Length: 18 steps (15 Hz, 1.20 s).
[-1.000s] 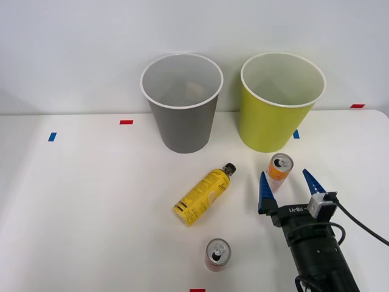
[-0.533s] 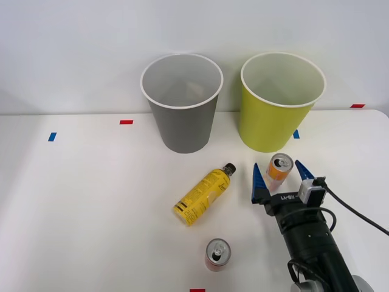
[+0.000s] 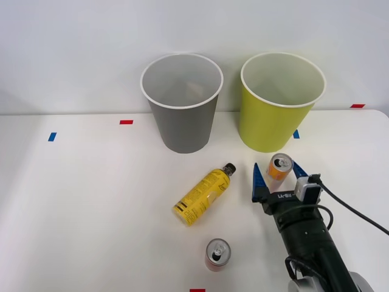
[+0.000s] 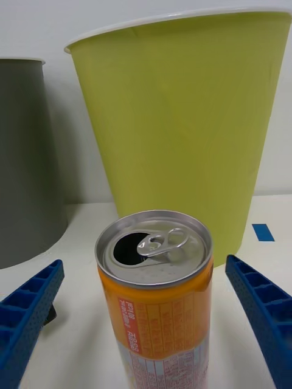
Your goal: Put cans in the gray bin, plastic bottles in the light green bin
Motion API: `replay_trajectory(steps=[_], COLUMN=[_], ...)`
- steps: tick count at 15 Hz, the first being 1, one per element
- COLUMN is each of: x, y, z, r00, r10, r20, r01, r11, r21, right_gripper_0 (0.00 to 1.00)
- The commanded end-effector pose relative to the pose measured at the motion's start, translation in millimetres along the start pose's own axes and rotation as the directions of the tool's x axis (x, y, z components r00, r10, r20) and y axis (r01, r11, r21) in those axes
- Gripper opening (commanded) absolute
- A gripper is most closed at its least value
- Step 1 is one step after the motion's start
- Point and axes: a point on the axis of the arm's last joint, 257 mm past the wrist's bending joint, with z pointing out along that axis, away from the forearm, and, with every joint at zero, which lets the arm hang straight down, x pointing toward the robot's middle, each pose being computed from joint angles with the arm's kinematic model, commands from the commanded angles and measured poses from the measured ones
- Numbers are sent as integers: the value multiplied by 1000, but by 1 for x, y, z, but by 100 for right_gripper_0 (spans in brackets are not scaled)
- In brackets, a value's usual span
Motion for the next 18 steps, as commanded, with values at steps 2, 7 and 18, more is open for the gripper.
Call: replay_trajectory(steps=[2,7,18], x=[-3,-5,-55], y=[2,4,24], z=[3,5,-5], r00=[1000,1000,995], r10=[10,18,6], r20=[8,13,101], r01=[-10,-18,4], r11=[1000,1000,995], r21=[3,7,-100], right_gripper_0=[8,6,2])
